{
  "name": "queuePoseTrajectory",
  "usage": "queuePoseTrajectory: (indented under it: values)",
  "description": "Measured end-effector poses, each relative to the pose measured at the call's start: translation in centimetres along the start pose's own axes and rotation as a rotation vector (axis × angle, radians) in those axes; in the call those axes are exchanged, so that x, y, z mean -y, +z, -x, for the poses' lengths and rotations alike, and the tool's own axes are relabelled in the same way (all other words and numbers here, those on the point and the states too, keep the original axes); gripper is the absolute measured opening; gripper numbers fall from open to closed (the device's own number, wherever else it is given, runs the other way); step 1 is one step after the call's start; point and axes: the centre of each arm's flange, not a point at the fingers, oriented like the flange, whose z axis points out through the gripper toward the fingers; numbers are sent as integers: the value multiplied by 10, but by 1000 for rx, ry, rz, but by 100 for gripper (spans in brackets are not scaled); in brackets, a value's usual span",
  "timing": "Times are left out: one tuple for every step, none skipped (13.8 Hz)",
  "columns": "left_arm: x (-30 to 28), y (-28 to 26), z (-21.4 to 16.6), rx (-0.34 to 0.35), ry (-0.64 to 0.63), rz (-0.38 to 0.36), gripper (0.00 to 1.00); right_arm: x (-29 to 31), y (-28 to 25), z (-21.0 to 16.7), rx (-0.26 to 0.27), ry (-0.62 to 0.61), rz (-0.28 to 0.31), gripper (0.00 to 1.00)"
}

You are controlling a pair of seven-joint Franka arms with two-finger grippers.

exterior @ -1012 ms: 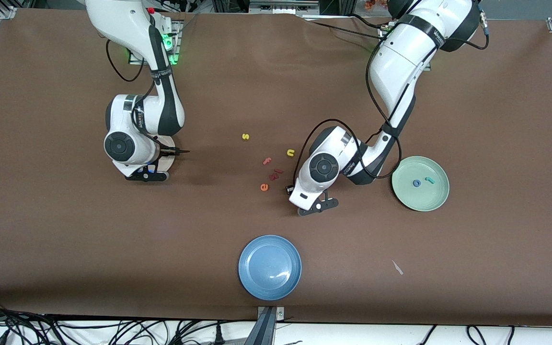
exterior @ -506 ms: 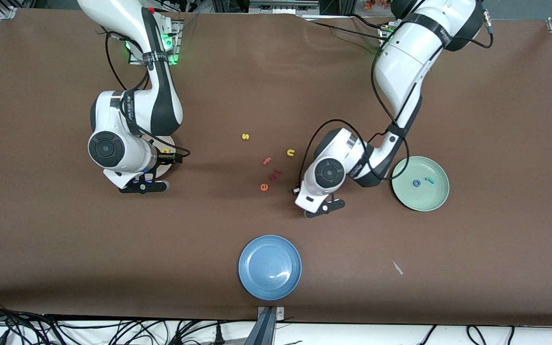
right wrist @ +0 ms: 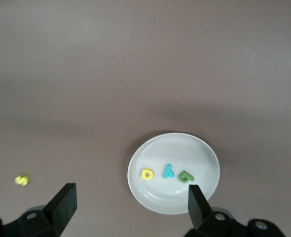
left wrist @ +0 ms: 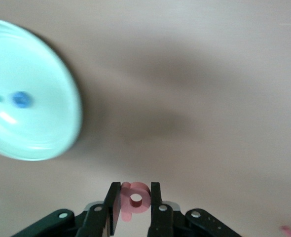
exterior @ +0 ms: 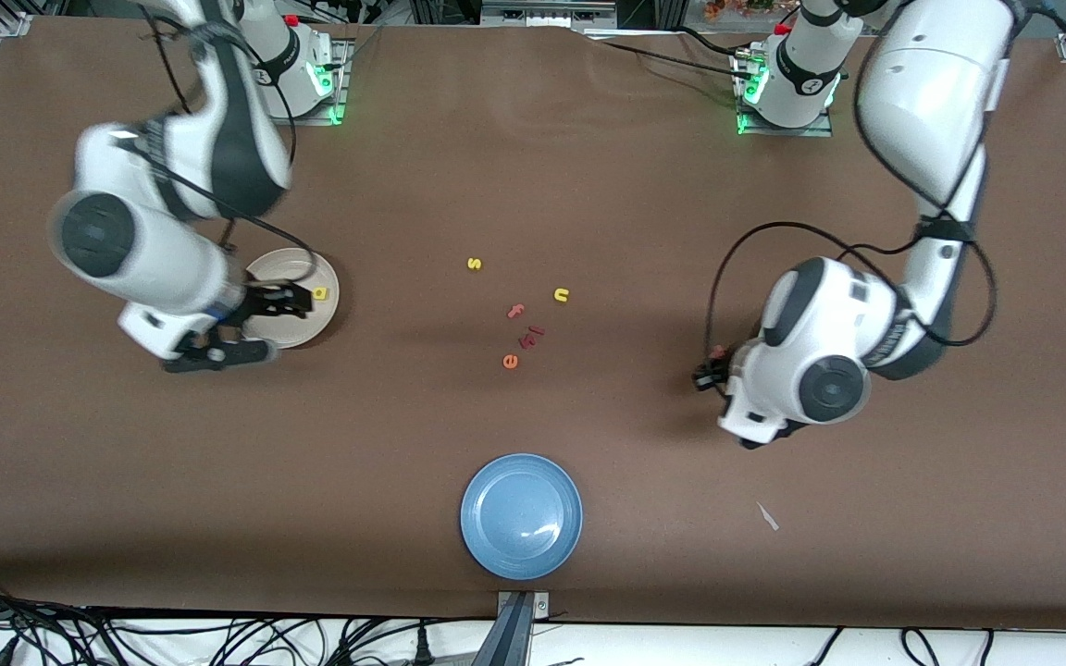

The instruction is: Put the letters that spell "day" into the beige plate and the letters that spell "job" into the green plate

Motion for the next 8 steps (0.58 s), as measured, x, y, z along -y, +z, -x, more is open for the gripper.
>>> queuePoseTrajectory:
  values:
    - [23, 7, -12, 30, 6, -8, 26, -20, -23, 10, -8, 5, -9, 100]
    - [44, 19, -23, 63, 16, -15, 26, -35, -41, 20, -17, 4, 6, 100]
    - [64, 33, -32, 97, 27, -22, 26, -44, -57, 29, -27, 0, 22, 100]
    - [82, 49, -39, 129, 34, -26, 26, -46, -70, 38, -38, -9, 26, 100]
    - [95, 62, -45, 148, 39, -27, 26, -43, -80, 43, -51, -23, 25, 100]
    - [104, 73, -49, 153, 43, -29, 26, -37, -87, 47, -63, -35, 22, 100]
    - [110, 85, -51, 150, 48, -35, 26, -34, -90, 49, -68, -40, 19, 100]
    - [114, 97, -52, 152, 54, -39, 26, -35, -90, 50, -69, -39, 16, 100]
